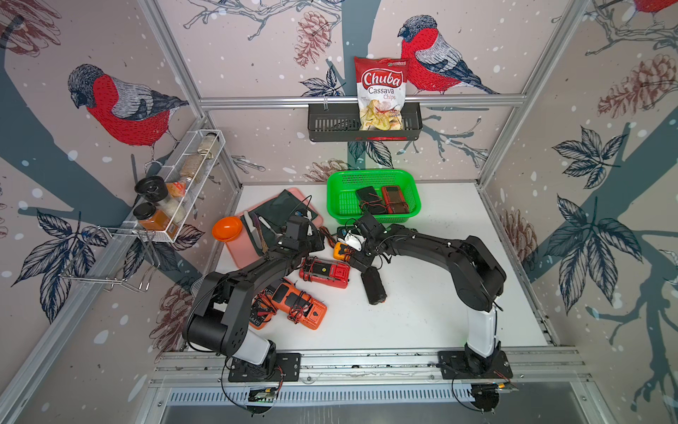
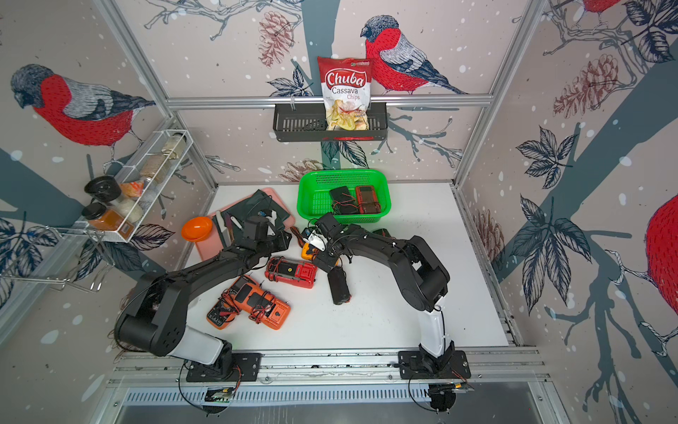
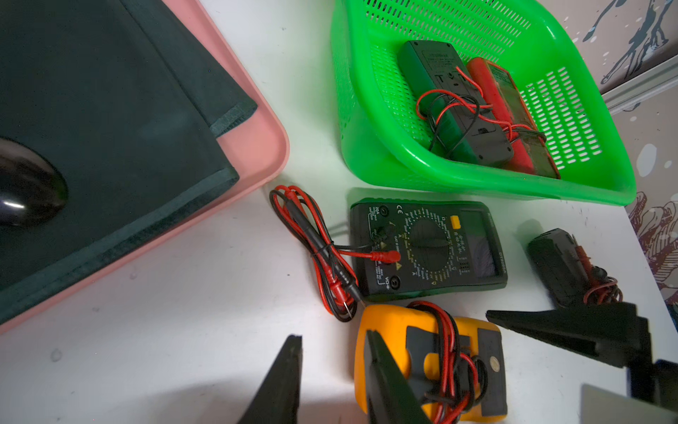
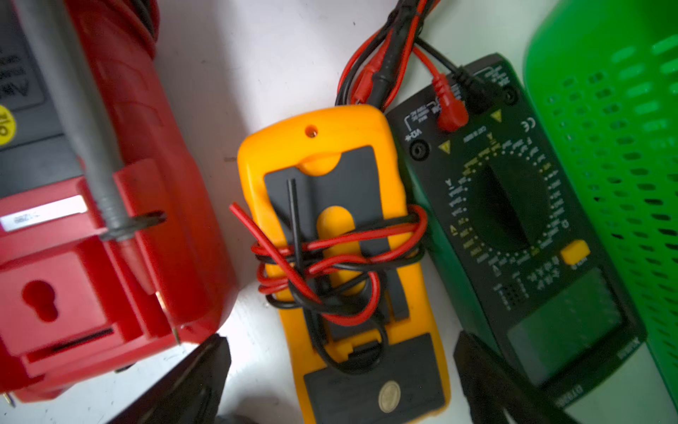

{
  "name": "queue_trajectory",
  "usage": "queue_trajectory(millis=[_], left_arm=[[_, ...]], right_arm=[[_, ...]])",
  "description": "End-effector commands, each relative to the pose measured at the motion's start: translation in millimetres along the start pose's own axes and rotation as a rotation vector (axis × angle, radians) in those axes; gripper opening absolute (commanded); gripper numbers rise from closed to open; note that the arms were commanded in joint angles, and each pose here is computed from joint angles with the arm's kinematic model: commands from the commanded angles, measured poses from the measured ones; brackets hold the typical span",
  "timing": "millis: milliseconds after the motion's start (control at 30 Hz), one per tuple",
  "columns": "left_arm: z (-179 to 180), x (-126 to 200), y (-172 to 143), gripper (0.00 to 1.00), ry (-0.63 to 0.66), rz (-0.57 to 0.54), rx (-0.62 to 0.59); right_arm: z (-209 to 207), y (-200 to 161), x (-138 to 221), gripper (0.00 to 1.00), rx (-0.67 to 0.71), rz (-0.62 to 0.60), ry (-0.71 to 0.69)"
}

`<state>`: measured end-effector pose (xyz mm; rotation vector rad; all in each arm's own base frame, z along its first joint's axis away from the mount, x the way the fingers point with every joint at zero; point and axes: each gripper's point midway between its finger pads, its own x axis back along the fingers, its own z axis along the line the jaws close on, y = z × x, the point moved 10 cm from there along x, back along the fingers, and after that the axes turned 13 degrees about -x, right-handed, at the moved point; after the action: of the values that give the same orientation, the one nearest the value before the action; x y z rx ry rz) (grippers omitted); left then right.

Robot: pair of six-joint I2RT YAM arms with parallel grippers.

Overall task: Put the multimeter into the basket
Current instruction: Pick up the multimeter from the center of the board.

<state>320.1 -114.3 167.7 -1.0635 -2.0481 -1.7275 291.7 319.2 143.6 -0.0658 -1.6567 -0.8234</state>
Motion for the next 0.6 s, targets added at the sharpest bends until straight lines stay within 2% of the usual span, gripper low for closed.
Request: queue_trajectory(millis=[0,333,567], left_arm=[[1.0,1.4,1.1,0.33,0.008,-0.01,-0.008],[2.9,2.3,-0.4,0.33,0.014,-0.009,-0.002],[4.5,2.0,-1.3,0.33,0.018,-0.007,0.0]], right_arm=[[-1.3,-0.6,-4.6,1.0,0.032,0.023,0.012],[-8.5,14.6,-19.6,1.0,0.058,0.054,0.042],[1.6,8.6,-33.5,1.0,0.063,0.107,0.083]])
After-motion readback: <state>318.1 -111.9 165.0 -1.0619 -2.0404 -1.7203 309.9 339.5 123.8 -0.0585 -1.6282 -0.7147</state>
